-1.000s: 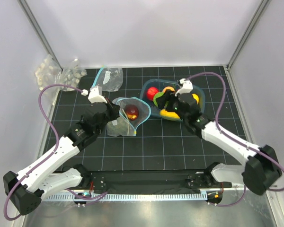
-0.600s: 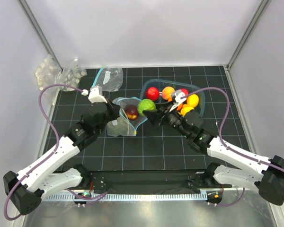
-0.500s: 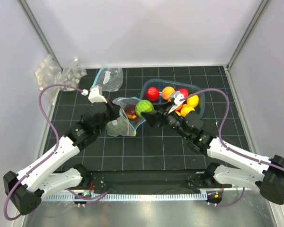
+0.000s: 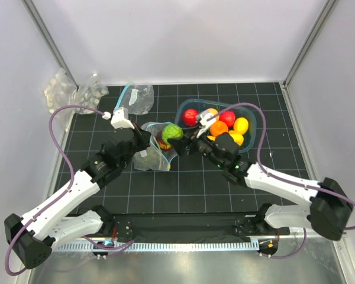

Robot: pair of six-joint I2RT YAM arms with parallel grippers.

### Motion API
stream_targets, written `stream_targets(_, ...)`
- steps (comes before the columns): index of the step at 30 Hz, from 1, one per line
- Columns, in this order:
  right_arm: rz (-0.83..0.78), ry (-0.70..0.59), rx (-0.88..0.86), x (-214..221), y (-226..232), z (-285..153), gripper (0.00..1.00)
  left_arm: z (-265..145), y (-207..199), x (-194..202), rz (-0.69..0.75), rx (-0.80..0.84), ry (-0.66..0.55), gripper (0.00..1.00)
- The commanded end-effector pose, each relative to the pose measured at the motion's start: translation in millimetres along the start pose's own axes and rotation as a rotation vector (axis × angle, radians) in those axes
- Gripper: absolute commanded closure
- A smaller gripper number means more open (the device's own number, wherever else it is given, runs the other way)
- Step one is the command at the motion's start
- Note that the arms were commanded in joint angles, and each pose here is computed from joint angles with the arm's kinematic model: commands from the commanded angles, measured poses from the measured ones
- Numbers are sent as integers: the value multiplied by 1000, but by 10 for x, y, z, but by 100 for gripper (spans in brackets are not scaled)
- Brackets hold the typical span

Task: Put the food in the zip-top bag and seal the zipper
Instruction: Place the fake fruit in the zipper food storage bag.

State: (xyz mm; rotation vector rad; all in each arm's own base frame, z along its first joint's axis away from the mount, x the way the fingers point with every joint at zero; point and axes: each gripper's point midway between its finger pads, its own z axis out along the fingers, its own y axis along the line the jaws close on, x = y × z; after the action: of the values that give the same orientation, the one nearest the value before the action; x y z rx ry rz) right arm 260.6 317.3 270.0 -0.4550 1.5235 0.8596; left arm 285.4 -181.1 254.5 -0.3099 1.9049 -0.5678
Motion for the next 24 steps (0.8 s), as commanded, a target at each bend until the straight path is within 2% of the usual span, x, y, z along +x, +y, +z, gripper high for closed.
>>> stream_targets(1,26,-72,51,-314,-4,310,59,-4,-92,-127,-21,39,-42,100)
stream_targets(3,52,-20,64,-131,-22,494,57,-10,-106,-114,-26,46,-36,100)
stream_targets(4,70,-24,45,-177,40,576,52,-16,-118,-100,-28,54,-29,100)
stream_targets(6,93,6,102,-75,20,691,25,-30,-137,-117,-31,63,-30,100)
stream_targets(7,85,60,130,41,-7,774,1,-29,-131,-122,-31,60,-33,100)
stream_targets(12,46,95,154,114,-31,725,0,-37,-116,-134,-29,54,-40,100)
stream_targets(18,-2,54,187,-111,-105,428,3,-44,-97,-152,-30,46,-51,100)
stream_targets(24,-43,35,254,-342,-212,165,19,-48,-89,-168,-30,41,-57,100)
